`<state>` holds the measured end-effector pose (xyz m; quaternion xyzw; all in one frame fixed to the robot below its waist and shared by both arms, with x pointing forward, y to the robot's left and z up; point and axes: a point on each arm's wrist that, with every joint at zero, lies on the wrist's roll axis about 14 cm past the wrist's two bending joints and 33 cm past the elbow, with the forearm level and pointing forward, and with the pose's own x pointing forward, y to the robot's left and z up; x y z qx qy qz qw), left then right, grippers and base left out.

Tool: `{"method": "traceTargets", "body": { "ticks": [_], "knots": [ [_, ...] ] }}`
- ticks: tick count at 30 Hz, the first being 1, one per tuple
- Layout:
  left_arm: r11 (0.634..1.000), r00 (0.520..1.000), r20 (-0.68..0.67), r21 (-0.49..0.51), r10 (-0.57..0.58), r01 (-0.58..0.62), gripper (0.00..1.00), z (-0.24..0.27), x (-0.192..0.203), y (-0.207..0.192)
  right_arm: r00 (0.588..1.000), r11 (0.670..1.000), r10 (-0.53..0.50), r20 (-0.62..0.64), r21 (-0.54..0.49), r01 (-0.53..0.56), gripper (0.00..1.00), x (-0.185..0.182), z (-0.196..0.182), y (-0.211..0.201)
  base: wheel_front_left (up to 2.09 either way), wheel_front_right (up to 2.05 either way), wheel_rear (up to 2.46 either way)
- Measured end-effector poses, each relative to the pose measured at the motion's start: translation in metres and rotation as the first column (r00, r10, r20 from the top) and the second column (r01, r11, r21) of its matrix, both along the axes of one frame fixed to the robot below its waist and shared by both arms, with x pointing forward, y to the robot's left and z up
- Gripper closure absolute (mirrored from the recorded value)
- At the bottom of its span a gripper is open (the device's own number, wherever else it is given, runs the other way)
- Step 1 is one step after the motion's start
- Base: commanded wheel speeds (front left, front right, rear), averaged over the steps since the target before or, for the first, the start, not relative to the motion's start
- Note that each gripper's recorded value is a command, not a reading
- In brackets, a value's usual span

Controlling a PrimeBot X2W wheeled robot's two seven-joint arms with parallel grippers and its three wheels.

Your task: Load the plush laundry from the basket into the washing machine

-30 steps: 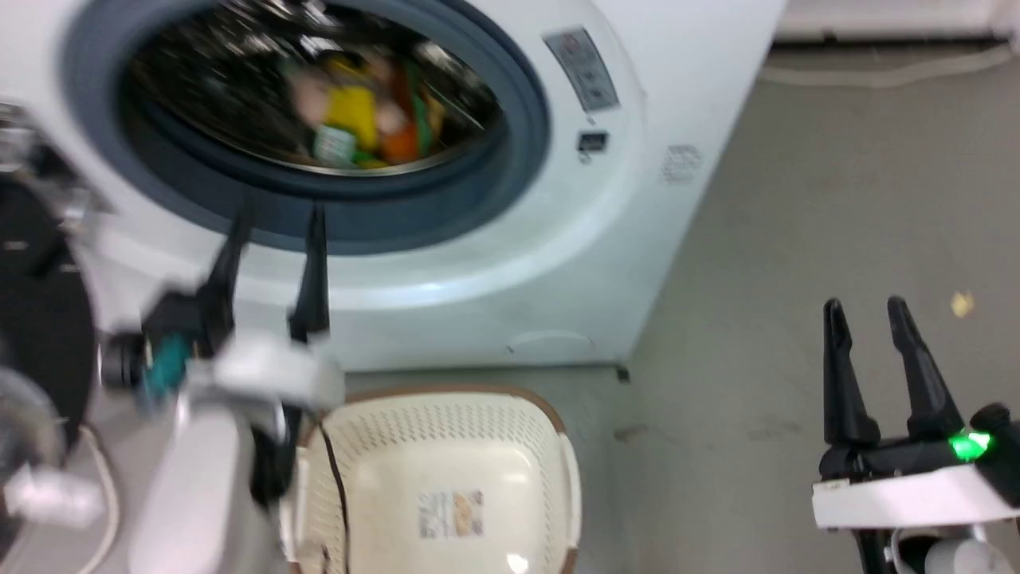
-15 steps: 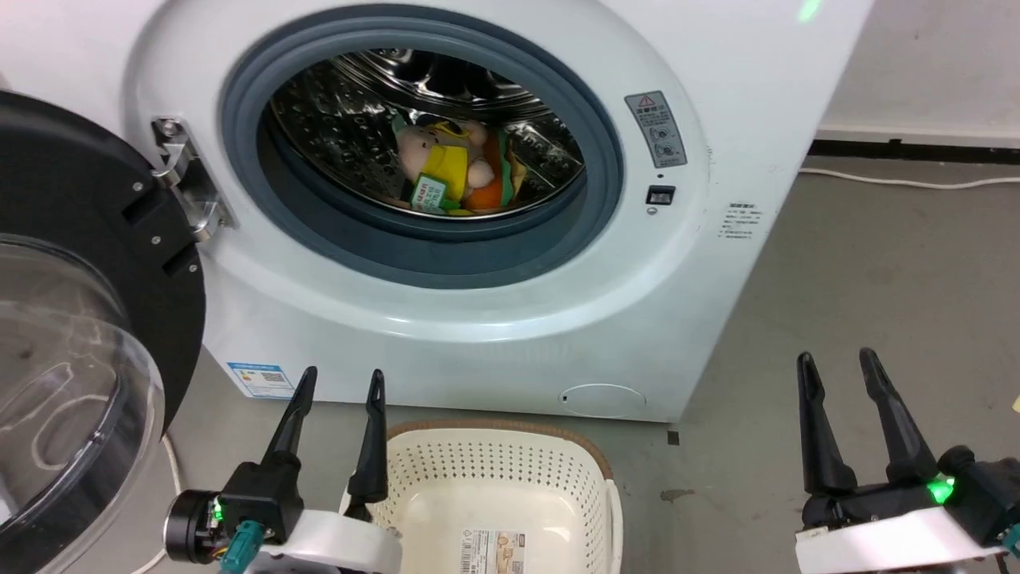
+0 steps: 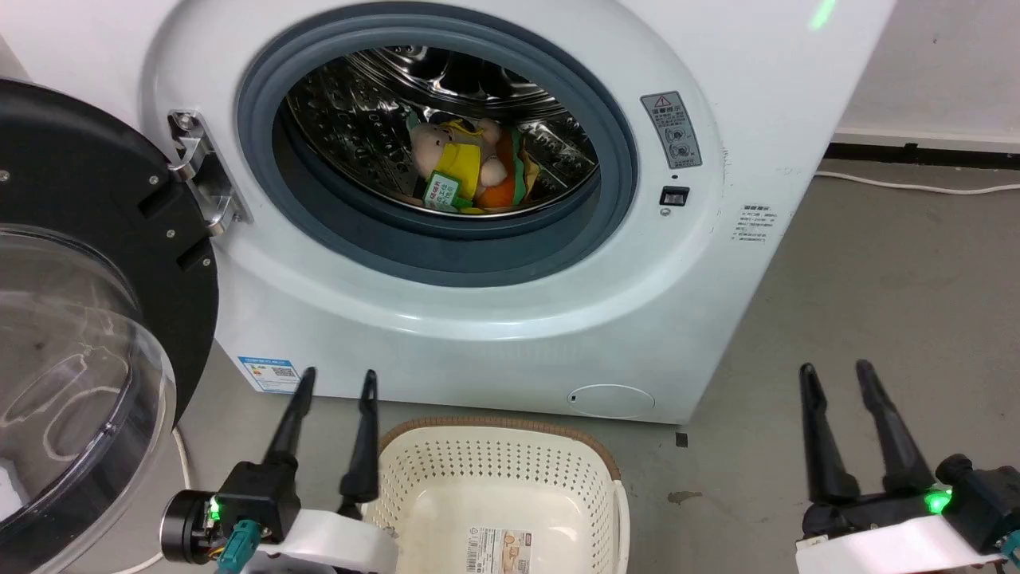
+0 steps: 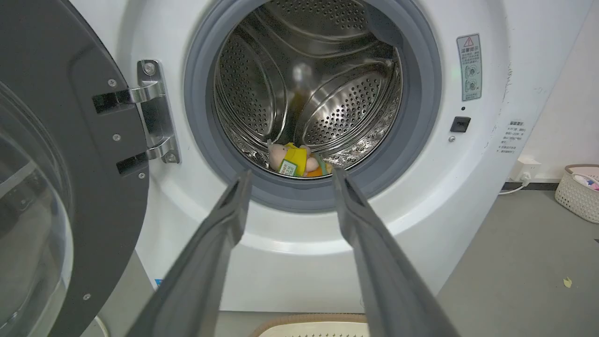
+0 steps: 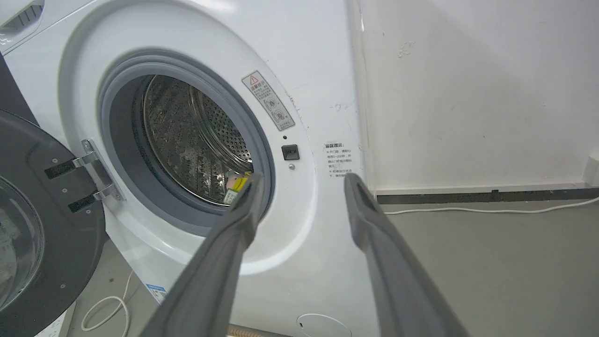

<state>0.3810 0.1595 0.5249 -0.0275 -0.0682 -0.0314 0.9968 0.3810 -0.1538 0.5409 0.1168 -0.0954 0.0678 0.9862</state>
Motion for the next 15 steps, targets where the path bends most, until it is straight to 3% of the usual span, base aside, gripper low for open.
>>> {"method": "traceTargets", "body": {
  "ticks": [15],
  "knots": [
    [1.000,1.000,-0.011,0.007,-0.001,0.001,1.00,0.0002,0.0000,0.0001,1.000,1.000,0.002,-0.012,-0.016,-0.003,1.00,-0.0011,-0.0003,0.0002,0.00,0.00,0.00]
  ]
}}
